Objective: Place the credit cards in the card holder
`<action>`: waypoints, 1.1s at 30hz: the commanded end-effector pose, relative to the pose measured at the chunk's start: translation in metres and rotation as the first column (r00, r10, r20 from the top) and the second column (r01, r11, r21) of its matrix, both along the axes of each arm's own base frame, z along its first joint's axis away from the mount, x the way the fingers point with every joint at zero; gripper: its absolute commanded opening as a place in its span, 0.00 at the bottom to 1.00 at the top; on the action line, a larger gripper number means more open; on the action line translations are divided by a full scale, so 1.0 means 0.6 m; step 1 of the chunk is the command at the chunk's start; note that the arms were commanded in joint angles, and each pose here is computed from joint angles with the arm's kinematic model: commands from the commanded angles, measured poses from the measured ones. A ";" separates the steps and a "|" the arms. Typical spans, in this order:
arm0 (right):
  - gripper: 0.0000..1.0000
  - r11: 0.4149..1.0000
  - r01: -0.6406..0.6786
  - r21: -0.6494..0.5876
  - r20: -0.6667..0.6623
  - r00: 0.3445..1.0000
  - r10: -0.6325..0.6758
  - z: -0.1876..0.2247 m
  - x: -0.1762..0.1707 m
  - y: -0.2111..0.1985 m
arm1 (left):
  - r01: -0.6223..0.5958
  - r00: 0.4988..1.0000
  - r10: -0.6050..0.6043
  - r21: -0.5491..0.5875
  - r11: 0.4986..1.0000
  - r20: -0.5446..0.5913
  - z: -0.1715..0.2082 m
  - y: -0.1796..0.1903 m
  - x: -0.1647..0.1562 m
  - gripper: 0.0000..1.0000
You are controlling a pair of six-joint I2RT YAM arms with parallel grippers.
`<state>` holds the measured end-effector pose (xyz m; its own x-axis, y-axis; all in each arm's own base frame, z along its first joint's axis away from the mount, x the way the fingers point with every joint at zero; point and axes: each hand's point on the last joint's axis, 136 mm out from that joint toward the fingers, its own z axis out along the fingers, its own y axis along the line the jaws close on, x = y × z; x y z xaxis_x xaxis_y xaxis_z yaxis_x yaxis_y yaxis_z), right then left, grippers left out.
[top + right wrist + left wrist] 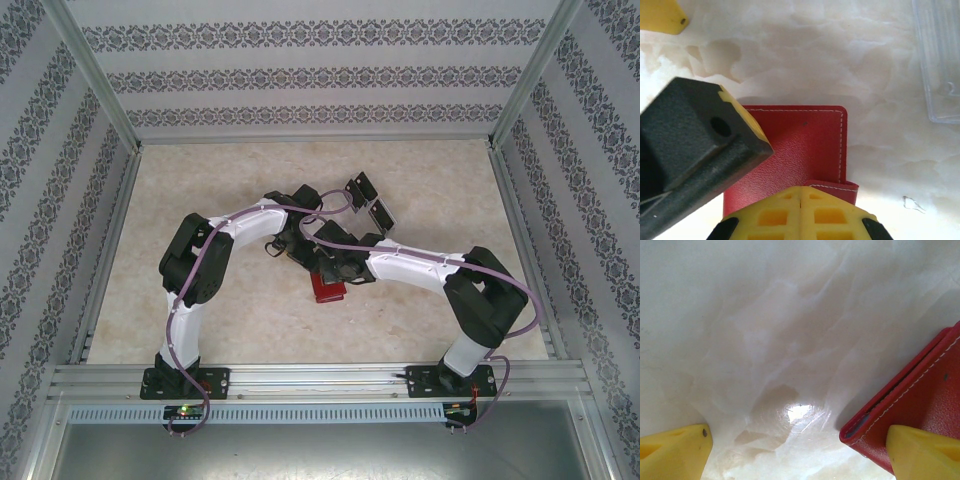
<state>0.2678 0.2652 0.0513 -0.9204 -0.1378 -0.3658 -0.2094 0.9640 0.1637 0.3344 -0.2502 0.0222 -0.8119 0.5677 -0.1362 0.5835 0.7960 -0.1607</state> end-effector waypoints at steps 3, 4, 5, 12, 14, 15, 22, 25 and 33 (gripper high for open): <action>0.00 0.999 0.025 0.026 -0.030 0.999 -0.024 -0.017 -0.005 0.003 | -0.003 0.997 0.005 0.019 1.000 -0.078 -0.051 0.003 -0.016 0.91; 0.00 0.999 0.025 0.029 -0.031 0.999 -0.024 -0.017 -0.006 0.003 | -0.004 0.997 0.005 0.020 1.000 -0.079 -0.051 0.004 -0.016 0.91; 0.00 0.999 0.026 0.032 -0.035 0.999 -0.025 -0.018 -0.007 0.004 | -0.002 0.997 0.004 0.020 1.000 -0.080 -0.052 0.003 -0.017 0.91; 0.00 0.999 0.026 0.041 -0.048 0.999 -0.024 -0.027 -0.008 0.010 | -0.001 0.997 0.003 0.020 1.000 -0.081 -0.052 0.003 -0.017 0.91; 0.00 0.999 0.023 0.040 -0.050 0.999 -0.021 -0.029 -0.010 0.011 | -0.002 0.997 0.004 0.022 1.000 -0.079 -0.051 0.004 -0.016 0.91; 0.00 0.999 0.023 0.038 -0.052 0.998 -0.021 -0.030 -0.011 0.010 | -0.001 0.997 0.003 0.023 1.000 -0.079 -0.052 0.004 -0.016 0.91; 0.00 0.999 0.026 0.025 -0.071 0.997 -0.024 -0.044 -0.020 0.003 | -0.002 0.997 0.004 0.024 1.000 -0.077 -0.051 0.004 -0.015 0.91; 0.00 0.999 0.032 0.025 -0.077 0.997 -0.030 -0.048 -0.025 -0.001 | -0.002 0.997 0.004 0.025 1.000 -0.078 -0.052 0.005 -0.016 0.91; 0.00 0.999 0.048 -0.005 -0.099 0.994 -0.048 -0.070 -0.039 -0.019 | 0.000 0.997 0.002 0.026 1.000 -0.076 -0.050 0.005 -0.015 0.91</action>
